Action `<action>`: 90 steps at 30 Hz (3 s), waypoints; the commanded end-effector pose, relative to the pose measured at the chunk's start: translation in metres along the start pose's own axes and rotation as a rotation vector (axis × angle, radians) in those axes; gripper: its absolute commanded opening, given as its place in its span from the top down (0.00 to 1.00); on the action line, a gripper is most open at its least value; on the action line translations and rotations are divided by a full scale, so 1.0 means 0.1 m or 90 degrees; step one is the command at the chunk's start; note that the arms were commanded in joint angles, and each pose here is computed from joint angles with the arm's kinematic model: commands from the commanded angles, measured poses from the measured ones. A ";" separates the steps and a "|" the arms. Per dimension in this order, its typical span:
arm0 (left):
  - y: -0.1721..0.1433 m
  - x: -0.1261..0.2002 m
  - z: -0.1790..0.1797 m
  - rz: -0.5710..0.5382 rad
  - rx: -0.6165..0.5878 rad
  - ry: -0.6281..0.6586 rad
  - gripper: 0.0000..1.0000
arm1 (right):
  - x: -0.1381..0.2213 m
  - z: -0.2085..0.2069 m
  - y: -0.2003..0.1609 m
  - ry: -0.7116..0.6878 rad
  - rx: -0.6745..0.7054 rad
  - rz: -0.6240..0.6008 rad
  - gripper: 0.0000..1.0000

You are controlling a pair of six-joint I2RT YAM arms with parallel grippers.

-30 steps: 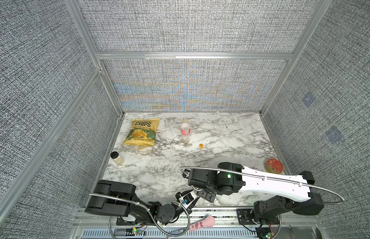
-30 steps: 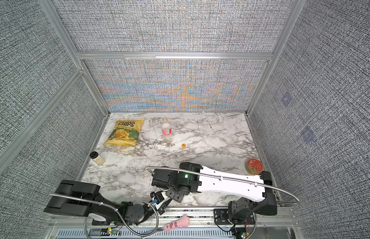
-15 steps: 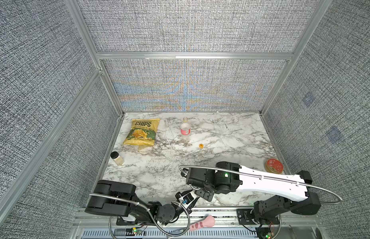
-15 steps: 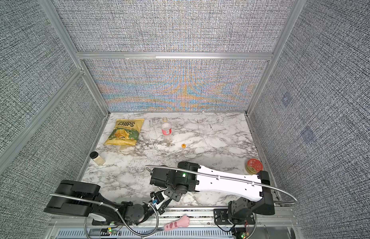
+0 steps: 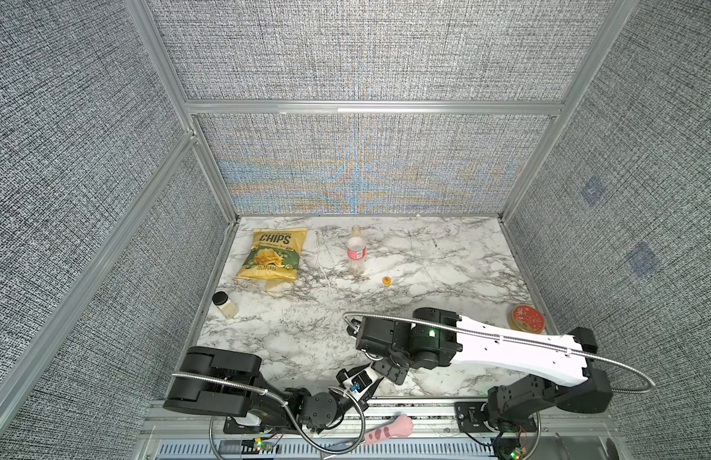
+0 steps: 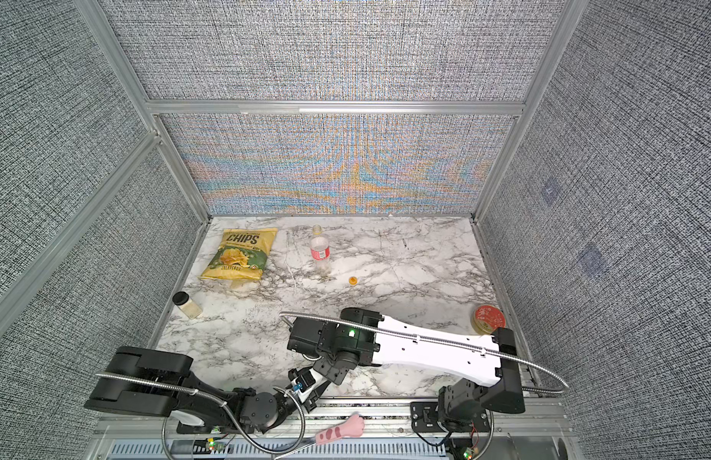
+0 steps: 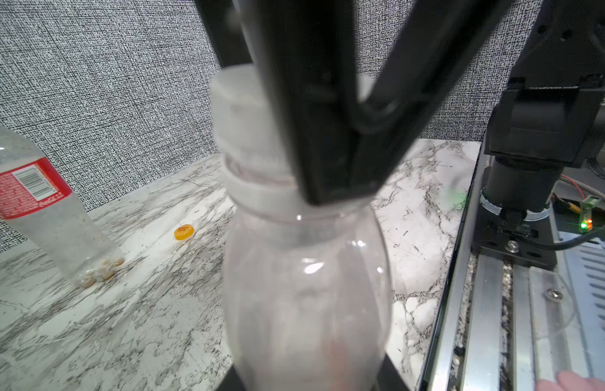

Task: Screw on the bottle caps
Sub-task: Screw the bottle cap onto the plastic bottle.

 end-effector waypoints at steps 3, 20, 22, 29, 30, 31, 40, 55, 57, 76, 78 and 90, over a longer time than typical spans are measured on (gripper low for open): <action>0.12 0.00 -0.05 -0.029 0.017 -0.020 0.67 | 0.02 -0.14 0.09 -0.049 -0.014 -0.021 0.46; 0.12 0.00 -0.06 -0.029 0.018 -0.020 0.67 | 0.02 -0.21 0.21 -0.062 -0.028 -0.034 0.46; 0.12 0.00 -0.06 -0.029 0.016 -0.020 0.67 | 0.02 -0.22 0.22 -0.063 -0.030 -0.033 0.46; 0.12 0.00 -0.07 -0.029 0.016 -0.025 0.67 | 0.07 -0.14 0.19 -0.022 -0.019 -0.031 0.43; 0.12 0.00 -0.07 -0.028 0.015 -0.026 0.68 | 0.12 -0.14 0.18 -0.014 -0.015 -0.034 0.43; 0.12 0.00 -0.08 -0.029 0.015 -0.029 0.68 | 0.17 -0.14 0.16 -0.006 -0.006 -0.035 0.42; 0.13 0.00 -0.09 -0.030 0.015 -0.036 0.68 | 0.60 -0.09 -0.15 0.094 0.064 -0.069 0.39; 0.11 0.00 -0.09 -0.025 0.013 -0.033 0.67 | 0.30 0.08 -0.23 0.033 0.127 0.001 0.40; 0.11 0.00 -0.09 -0.026 0.013 -0.034 0.67 | 0.27 0.06 -0.21 0.016 0.125 0.002 0.40; 0.11 0.00 -0.09 -0.026 0.014 -0.032 0.67 | 0.18 0.15 -0.14 0.033 0.124 0.001 0.49; 0.11 0.00 -0.09 -0.026 0.013 -0.032 0.67 | 0.16 0.14 -0.14 0.026 0.121 0.001 0.49; 0.11 0.00 -0.09 -0.026 0.013 -0.030 0.68 | 0.15 0.09 -0.16 0.004 0.110 -0.001 0.57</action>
Point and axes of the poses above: each gripper's point midway between its finger pads, its own x axis back along the fingers, its own z axis along the line the jaws close on, y = z × x, the point moved 2 cm from there along x, back along the fingers
